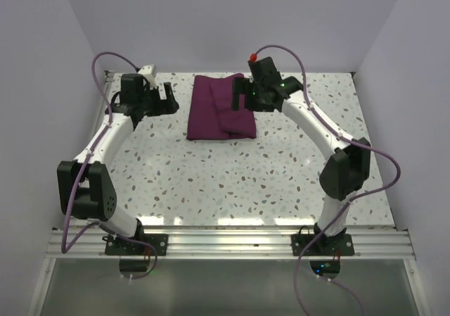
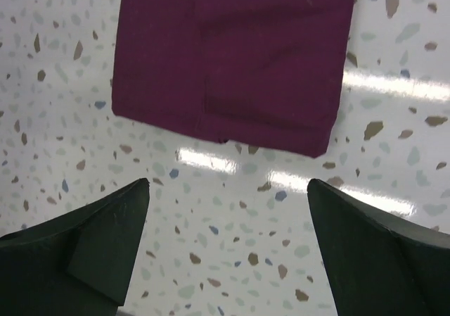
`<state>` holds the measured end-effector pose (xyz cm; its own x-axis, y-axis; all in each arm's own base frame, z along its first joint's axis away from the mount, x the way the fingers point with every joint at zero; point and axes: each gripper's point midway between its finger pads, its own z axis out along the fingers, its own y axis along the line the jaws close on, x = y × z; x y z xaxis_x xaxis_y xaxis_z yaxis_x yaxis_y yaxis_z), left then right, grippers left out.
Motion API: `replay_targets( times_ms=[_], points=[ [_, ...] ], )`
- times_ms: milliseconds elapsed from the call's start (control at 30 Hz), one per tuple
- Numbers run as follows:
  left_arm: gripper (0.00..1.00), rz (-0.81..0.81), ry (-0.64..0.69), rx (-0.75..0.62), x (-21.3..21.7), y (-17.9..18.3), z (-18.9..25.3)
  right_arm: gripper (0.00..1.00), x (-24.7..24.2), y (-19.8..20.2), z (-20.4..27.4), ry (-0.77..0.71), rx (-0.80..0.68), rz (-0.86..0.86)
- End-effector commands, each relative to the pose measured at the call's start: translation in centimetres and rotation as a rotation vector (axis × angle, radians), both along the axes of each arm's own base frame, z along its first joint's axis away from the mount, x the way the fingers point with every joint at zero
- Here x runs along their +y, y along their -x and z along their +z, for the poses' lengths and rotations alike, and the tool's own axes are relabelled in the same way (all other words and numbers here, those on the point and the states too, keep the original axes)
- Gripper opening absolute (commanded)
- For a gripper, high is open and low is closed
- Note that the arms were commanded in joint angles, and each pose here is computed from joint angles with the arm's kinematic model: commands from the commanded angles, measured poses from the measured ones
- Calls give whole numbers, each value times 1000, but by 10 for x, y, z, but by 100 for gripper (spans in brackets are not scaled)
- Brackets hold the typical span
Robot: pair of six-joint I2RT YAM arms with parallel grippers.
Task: Open and lay out the surgical kit
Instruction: Open the surgical kit at the center of the board.
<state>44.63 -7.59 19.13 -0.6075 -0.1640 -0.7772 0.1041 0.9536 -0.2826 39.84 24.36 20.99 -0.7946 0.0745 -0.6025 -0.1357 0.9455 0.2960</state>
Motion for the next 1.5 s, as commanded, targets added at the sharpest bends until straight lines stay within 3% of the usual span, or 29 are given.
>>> replay_targets(
  times_ms=[0, 300, 567, 633, 667, 700, 767, 800, 867, 900, 933, 967, 1167, 1400, 1467],
  points=[
    [100, -52, 85, 23, -13, 37, 7, 99, 7, -20, 4, 100, -45, 36],
    [100, -49, 114, 63, -14, 79, 2, 98, 70, -55, -69, 213, 58, 118],
    [100, 22, 87, 43, -1, 93, 10, 97, 73, -30, -138, 357, 177, 146],
    [100, 42, 90, 50, 1, 94, 8, 93, 75, -25, -151, 381, 192, 155],
    [100, 52, 87, 47, 2, 95, 9, 89, 74, -24, -155, 385, 196, 146],
    [100, 56, 86, 50, 3, 96, 8, 78, 74, -24, -160, 390, 202, 142],
    [100, 65, 75, 62, 5, 98, 6, 66, 73, -26, -159, 395, 199, 128],
    [100, 63, 65, 63, 6, 98, 6, 44, 73, -27, -159, 397, 195, 125],
    [100, 65, 51, 68, 9, 100, 4, 27, 70, -31, -154, 412, 182, 113],
    [100, 60, 44, 68, 9, 100, 3, 9, 68, -31, -152, 420, 179, 110],
    [100, 60, 44, 68, 9, 100, 3, 4, 67, -32, -148, 421, 172, 107],
    [100, 61, 42, 68, 9, 100, 3, 0, 67, -33, -143, 427, 161, 108],
    [100, 45, 62, 63, 5, 94, 5, 0, 51, -50, -88, 436, 34, 46],
    [100, -20, 93, 28, -13, 65, 17, 0, -44, -68, -21, 414, -76, -216],
    [100, -20, 72, 30, -16, 54, 13, 0, -83, -62, -39, 466, -26, -276]
  ],
)
